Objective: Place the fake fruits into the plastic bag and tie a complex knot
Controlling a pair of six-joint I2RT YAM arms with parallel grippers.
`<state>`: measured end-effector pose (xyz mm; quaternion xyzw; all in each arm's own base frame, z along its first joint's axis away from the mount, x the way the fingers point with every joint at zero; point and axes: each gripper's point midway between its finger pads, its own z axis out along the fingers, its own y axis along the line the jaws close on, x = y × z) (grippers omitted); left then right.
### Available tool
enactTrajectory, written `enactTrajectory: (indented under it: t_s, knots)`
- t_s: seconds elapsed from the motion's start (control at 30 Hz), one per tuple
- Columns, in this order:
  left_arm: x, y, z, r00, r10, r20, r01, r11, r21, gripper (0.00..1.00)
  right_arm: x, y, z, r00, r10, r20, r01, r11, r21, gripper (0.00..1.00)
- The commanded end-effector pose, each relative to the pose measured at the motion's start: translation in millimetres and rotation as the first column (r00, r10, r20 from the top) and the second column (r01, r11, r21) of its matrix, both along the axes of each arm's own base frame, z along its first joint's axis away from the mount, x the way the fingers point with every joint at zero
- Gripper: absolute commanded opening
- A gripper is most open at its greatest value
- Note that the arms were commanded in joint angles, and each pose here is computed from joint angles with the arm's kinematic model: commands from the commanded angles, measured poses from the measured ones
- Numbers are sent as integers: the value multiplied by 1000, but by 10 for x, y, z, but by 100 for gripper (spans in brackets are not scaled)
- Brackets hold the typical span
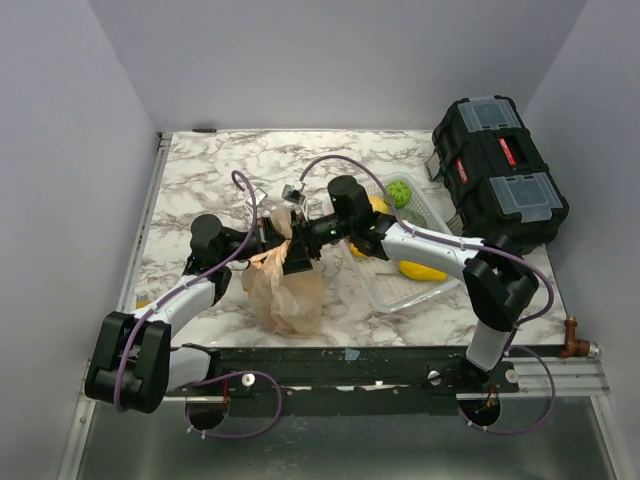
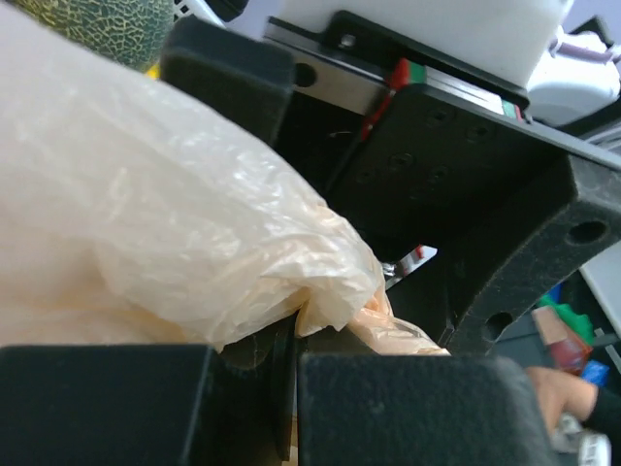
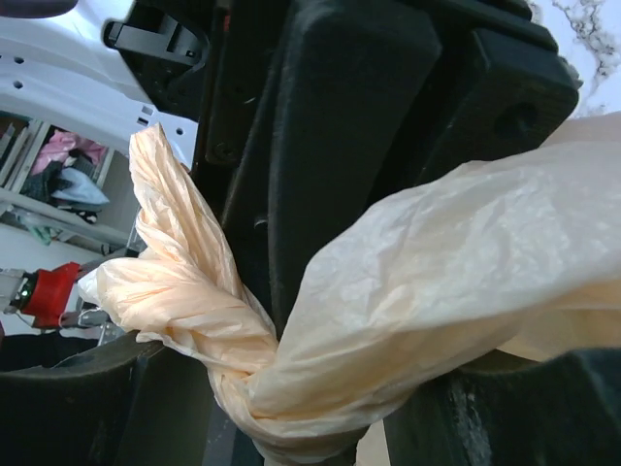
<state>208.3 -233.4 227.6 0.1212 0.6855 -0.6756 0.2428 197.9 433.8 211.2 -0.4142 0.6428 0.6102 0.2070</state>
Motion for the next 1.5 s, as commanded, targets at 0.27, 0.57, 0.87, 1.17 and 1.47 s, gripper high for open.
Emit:
enactTrajectory:
  t_s: [0.27, 0.57, 0.87, 1.17, 1.47]
  knots:
    - [-127, -27, -134, 998, -56, 3, 56, 997, 58, 0, 157, -43, 296, 988, -60, 140, 53, 997, 56, 79]
    - [-103, -32, -84, 998, -60, 12, 59, 997, 50, 0, -31, -799, 125, 979, -68, 193, 88, 991, -100, 79]
    - [-133, -23, -86, 997, -63, 32, 62, 997, 52, 0, 237, -870, 109, 969, -144, 201, 174, 974, -144, 44]
    - [-143, -24, -79, 997, -66, 33, 64, 996, 55, 0, 219, -735, 193, 986, -123, 113, 133, 988, -84, 44]
    - [-157, -38, -76, 997, -71, 36, 69, 996, 56, 0, 217, -663, 278, 990, -107, 92, 112, 993, -42, 44]
